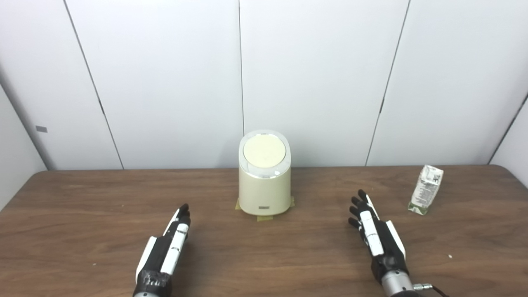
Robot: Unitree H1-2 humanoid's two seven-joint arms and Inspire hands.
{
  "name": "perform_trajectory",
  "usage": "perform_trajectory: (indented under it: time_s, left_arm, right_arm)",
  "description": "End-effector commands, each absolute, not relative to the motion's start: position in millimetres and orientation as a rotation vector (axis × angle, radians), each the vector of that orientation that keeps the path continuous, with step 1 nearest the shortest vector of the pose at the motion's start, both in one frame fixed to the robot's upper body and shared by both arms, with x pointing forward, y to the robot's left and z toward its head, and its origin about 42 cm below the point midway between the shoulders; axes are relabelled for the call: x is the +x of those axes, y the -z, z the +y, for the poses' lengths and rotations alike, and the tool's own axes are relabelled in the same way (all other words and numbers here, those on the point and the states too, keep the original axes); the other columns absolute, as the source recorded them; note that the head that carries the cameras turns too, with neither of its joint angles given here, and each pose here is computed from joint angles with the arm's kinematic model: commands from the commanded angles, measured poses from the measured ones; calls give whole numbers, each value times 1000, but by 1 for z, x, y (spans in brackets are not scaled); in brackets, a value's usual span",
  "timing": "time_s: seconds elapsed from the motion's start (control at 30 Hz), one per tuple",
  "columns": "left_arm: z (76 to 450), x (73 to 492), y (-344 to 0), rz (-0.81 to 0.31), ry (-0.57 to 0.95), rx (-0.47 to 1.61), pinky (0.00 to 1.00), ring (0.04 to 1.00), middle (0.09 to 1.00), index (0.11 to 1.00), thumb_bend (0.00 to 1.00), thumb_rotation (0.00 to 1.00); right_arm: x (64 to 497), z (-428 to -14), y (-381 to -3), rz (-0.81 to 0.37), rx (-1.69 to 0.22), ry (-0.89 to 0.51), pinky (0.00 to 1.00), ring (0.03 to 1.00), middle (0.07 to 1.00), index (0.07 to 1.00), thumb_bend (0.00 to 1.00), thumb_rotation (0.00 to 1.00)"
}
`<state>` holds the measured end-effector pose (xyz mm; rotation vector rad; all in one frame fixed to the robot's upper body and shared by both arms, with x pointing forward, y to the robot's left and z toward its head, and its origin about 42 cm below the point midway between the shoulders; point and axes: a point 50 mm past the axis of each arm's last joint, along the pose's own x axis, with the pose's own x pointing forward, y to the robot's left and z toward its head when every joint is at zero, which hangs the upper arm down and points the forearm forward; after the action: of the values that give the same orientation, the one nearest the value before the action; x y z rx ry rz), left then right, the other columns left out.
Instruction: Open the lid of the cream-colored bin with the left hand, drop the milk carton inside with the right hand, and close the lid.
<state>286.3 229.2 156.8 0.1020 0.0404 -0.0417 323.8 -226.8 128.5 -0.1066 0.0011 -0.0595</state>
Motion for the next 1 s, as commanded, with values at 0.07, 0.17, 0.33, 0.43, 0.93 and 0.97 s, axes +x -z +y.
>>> perform_trajectory:
  time_s: [0.07,0.17,0.33,0.43,0.93,0.97]
  left_arm:
    - [225,323,-224,-135,49,253,930,958,953,992,599,663]
    - [220,345,-250,-181,48,297,958,951,941,976,675,577]
    - [205,378,-277,-229,71,356,932,939,945,969,723,435]
    - [198,395,-289,-251,87,427,913,939,946,973,739,409]
    - [160,476,-318,-233,93,742,799,935,958,964,871,367]
    - [158,481,-319,-233,89,764,797,937,961,963,873,361]
  right_arm:
    - [334,-222,-147,-87,-108,50,892,939,955,1000,622,1000]
    - [333,-220,-146,-84,-104,51,901,942,958,1000,624,1000]
    - [333,-221,-146,-86,-107,54,919,948,960,1000,614,1000]
    - [332,-221,-146,-81,-100,53,931,951,959,1000,619,1000]
    - [330,-218,-148,-79,-102,42,934,956,960,1000,607,1000]
    - [330,-218,-148,-79,-103,39,935,956,959,1000,606,1000]
